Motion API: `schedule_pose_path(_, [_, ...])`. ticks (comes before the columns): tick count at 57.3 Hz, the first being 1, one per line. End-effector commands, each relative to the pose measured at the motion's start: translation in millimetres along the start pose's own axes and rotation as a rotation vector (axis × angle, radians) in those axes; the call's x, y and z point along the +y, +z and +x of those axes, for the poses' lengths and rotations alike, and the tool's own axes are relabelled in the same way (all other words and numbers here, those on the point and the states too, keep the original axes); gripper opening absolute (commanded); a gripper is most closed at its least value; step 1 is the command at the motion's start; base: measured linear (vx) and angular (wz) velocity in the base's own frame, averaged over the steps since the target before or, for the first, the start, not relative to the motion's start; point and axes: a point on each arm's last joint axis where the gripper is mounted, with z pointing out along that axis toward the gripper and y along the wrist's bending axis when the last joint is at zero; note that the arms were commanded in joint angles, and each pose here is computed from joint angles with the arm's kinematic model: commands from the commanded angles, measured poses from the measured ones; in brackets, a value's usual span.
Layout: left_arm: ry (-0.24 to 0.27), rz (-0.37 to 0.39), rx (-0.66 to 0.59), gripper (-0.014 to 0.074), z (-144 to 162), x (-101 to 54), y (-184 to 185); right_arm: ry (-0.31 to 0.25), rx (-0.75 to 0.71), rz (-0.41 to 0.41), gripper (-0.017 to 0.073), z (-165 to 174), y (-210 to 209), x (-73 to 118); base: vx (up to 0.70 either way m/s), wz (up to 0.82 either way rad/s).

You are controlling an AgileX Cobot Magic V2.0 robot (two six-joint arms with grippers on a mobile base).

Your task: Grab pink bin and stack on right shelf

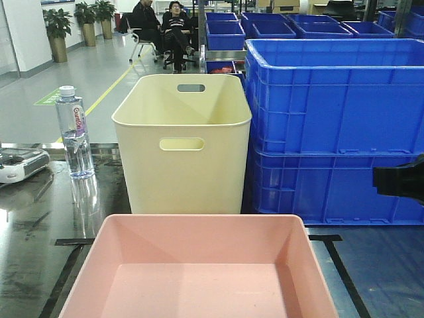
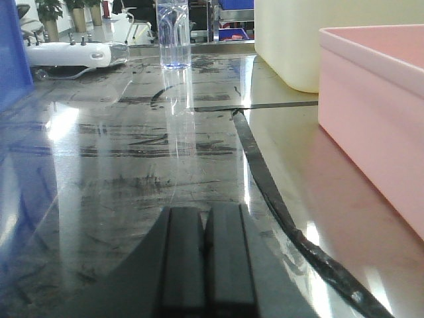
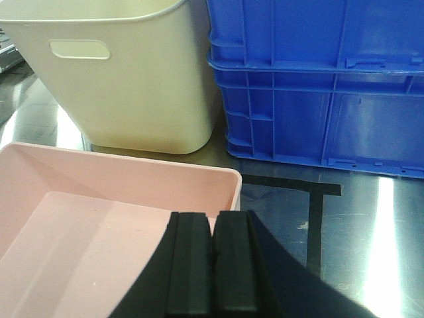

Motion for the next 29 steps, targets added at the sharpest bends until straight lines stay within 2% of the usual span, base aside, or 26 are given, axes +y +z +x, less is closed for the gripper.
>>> schedule_pose_path(1, [-0.009,-0.003,-0.059,-0.0002,-1.2,0.4,1.0,-0.017,-0.110,-0.005,-0.0013,-13.8,-12.2,1.2,0.00,0.00])
schedule_pose_path(15, [-0.009,-0.003,-0.059,-0.0002,-1.2,0.4,1.0,-0.017,-0.109,-0.005,-0.0013,-13.7,-12.2,1.2,0.00,0.00])
schedule_pose_path(22, [-0.009,-0.003,-0.059,-0.0001,-1.2,0.4,1.0,-0.036,-0.121,0.011,-0.0012,-12.0,-17.8,-0.5,0.00,0.00])
schedule_pose_path(27, [-0.009,-0.003,-0.059,-0.0001,-1.2,0.4,1.0,-0.053,-0.214,0.047,-0.0012,0.4,-24.7,-8.2,0.00,0.00])
schedule_pose_path(29, [-0.009,-0.003,-0.059,-0.0001,-1.2,0.4,1.0,-0.042,-0.262,0.057,-0.0012,10.3,-27.1,-12.6,0.00,0.00])
